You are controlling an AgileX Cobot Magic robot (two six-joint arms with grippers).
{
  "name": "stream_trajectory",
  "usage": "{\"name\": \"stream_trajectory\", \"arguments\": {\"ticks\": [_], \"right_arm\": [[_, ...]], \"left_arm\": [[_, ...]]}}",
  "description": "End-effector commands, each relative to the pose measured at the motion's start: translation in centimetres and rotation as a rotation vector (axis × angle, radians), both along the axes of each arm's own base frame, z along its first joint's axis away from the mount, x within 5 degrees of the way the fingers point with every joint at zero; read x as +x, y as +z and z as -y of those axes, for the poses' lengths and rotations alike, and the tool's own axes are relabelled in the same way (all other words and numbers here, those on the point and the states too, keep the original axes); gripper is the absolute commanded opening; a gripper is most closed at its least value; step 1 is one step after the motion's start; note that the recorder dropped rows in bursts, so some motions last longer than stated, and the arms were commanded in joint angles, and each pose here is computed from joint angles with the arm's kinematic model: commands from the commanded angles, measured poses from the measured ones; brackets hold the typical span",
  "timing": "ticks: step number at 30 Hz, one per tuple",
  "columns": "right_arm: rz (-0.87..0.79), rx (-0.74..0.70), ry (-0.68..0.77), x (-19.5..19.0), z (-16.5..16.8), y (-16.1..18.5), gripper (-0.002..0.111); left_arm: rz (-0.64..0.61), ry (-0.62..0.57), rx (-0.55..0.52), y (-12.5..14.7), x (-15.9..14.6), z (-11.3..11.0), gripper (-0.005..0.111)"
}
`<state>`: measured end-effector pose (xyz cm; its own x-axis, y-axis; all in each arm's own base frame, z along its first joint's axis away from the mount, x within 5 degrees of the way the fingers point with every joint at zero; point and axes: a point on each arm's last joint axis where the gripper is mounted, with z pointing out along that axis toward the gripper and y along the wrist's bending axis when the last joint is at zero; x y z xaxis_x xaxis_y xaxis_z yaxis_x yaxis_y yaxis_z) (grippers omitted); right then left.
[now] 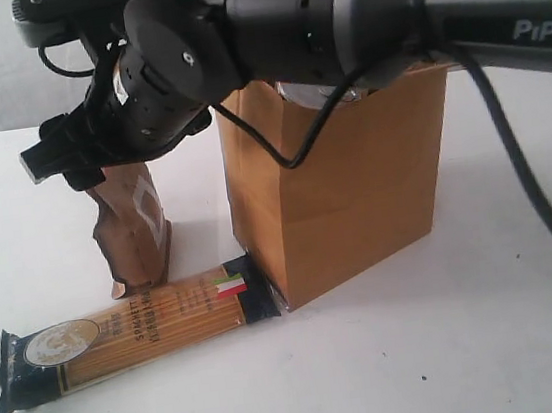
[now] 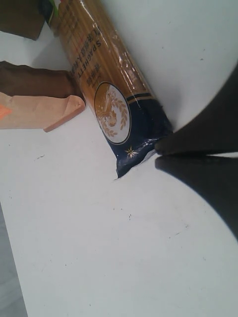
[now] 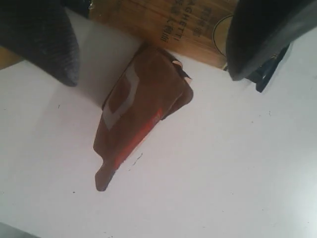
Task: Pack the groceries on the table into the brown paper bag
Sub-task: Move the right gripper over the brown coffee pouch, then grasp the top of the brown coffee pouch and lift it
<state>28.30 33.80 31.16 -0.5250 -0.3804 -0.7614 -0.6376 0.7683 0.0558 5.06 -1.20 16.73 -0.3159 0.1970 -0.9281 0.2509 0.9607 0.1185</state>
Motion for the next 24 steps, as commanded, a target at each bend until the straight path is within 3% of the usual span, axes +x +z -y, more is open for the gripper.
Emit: {"name": "stream_trajectory", "arguments": {"ticks": [1, 10, 18, 21, 23, 24], "right_arm": [[0.007, 0.026, -0.011, 0.6, -0.9, -0.7, 0.075], [0.004, 0.037, -0.022, 2.2, -2.8, -1.6, 0.075], [-0.006, -0.011, -0.062, 3.9, -4.1, -4.9, 0.074], [0.002, -0.037, -0.072, 4.3, -4.2, -5.8, 0.061], [-0.001, -0.04, -0.07, 4.4, -4.4, -6.4, 0.046], [-0.002, -0.04, -0.068, 4.4, -4.4, -6.6, 0.031]], "left_arm": [[-0.001, 0.005, -0.004, -0.1, 0.0, 0.0, 0.0], [-0.001, 0.005, -0.004, -0.1, 0.0, 0.0, 0.0], [-0.001, 0.005, -0.004, -0.1, 0.0, 0.0, 0.0], [-0.001, 0.005, -0.004, -0.1, 0.0, 0.0, 0.0], [-0.001, 0.005, -0.004, -0.1, 0.0, 0.0, 0.0], [-0.001, 0.005, -0.004, -0.1, 0.0, 0.0, 0.0]]}}
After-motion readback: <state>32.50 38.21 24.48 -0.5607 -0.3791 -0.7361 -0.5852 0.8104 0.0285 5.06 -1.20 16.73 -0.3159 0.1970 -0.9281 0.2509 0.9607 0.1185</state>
